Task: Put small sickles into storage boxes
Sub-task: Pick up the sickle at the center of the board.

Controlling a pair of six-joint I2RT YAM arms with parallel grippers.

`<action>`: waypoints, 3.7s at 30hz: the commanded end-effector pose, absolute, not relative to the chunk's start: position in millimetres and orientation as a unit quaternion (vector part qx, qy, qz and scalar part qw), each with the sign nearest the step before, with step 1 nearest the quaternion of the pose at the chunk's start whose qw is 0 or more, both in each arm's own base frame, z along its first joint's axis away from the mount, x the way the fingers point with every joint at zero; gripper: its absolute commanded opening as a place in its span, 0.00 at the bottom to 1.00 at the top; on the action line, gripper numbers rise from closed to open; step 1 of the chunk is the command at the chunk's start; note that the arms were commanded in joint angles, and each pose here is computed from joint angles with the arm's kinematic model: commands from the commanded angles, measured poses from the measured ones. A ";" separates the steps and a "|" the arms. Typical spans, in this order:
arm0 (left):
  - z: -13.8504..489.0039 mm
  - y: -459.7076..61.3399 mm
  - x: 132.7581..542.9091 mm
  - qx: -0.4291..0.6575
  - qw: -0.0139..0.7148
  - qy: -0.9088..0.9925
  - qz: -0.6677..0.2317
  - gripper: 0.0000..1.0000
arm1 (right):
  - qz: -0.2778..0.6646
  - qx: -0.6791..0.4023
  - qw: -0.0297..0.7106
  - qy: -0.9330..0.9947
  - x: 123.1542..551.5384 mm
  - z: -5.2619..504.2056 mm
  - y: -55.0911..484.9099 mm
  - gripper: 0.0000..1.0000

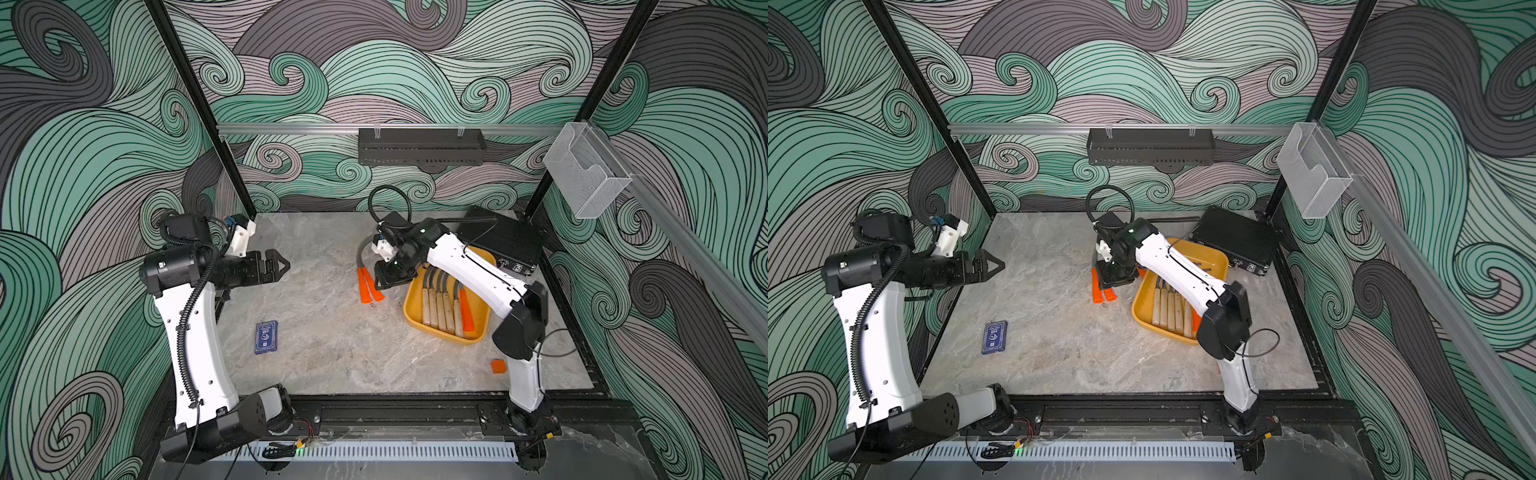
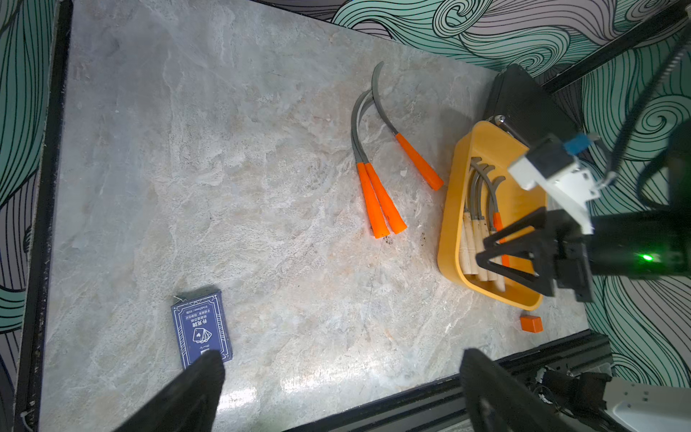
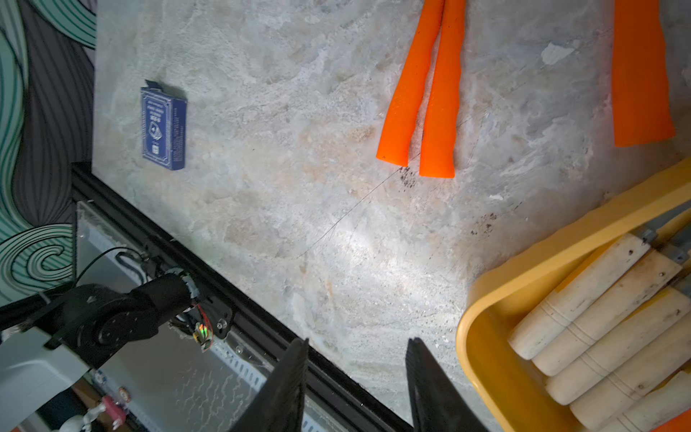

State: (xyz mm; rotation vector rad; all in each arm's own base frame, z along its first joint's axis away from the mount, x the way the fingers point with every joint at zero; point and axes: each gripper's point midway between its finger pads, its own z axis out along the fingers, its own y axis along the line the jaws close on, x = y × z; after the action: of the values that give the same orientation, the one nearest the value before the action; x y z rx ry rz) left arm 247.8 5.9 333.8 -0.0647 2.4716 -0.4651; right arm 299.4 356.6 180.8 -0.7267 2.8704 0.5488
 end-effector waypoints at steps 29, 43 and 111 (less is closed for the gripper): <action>331.7 5.9 241.1 -0.036 0.289 0.940 -0.178 0.99 | 0.046 -0.276 0.019 0.960 354.5 60.6 360.9 0.55; 328.6 9.4 245.5 -0.040 0.283 0.942 -0.176 0.99 | 0.021 -0.287 0.018 0.958 361.8 33.2 359.7 0.57; 332.7 4.9 235.8 -0.034 0.282 0.943 -0.176 0.99 | 0.023 -0.281 -0.004 0.959 357.8 7.2 356.6 0.00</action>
State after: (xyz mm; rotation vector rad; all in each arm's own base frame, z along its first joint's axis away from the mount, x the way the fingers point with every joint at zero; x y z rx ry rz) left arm 241.3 8.4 324.5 -0.0991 2.5397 -0.4621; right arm 364.9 364.9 13.6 -0.8610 2.9782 0.0870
